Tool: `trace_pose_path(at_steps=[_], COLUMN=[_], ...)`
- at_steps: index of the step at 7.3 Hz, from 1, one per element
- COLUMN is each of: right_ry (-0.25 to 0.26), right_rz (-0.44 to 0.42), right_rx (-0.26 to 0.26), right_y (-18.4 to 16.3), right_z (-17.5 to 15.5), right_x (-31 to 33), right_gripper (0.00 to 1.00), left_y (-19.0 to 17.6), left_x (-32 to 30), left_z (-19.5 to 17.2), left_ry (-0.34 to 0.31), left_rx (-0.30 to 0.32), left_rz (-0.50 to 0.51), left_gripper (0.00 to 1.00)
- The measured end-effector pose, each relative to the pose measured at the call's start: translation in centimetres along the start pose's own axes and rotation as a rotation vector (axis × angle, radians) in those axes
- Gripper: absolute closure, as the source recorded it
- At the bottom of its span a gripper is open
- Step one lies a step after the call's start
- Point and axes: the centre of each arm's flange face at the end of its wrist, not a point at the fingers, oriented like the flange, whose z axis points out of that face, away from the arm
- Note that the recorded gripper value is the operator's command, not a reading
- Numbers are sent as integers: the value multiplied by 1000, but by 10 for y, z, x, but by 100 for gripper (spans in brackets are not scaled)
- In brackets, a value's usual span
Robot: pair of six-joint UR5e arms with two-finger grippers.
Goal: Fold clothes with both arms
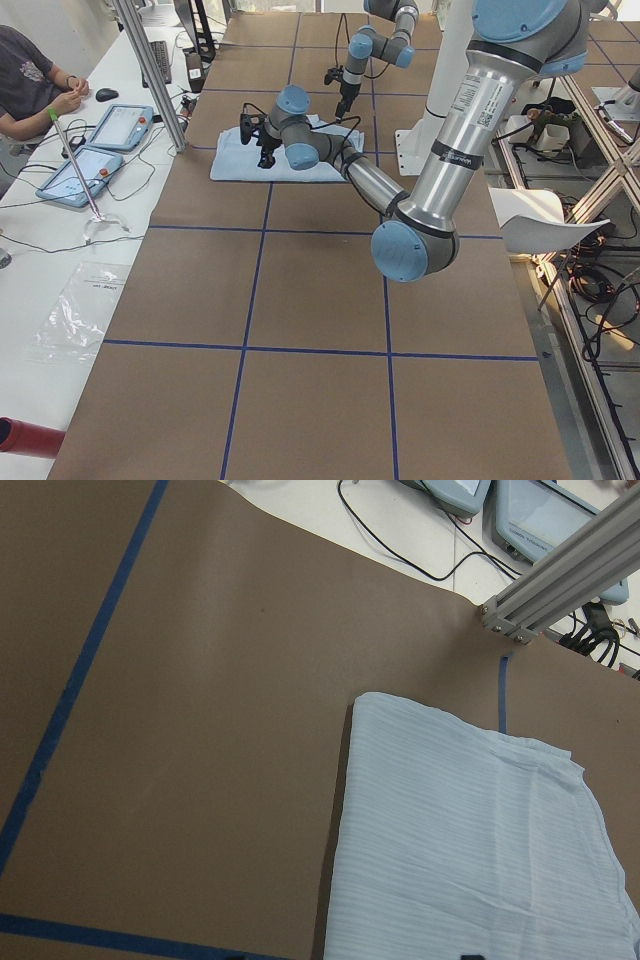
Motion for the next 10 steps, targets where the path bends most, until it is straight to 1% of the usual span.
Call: trace_pose_path(at_steps=[1,2,3,4,5,7,8,10], right_ry=[-19,-25,-26,-22,-18,-6,-3,1], right_rz=[186,324,423,481,515,538,551,564], right_rx=[-12,-17,-24,-29,-30,-18,-15,-14], right_y=[14,25,35,45,53,58,59,60], right_z=[3,6,7,9,12,23,26,28], right_x=[2,3,5,7,9,10,10,9], right_gripper=[7,8,11,12,12,12,14,15], left_y=[1,2,2,3,2,2,2,2], left_x=[0,1,1,2,3,3,4,4], left_z=[1,1,1,0,0,-1,-1,-1], left_ry=[-1,0,1,2,5,6,6,5], left_rx=[0,1,2,4,6,10,10,11], left_rz=[1,3,5,6,7,8,8,8], left_gripper=[23,24,24,24,24,24,24,24])
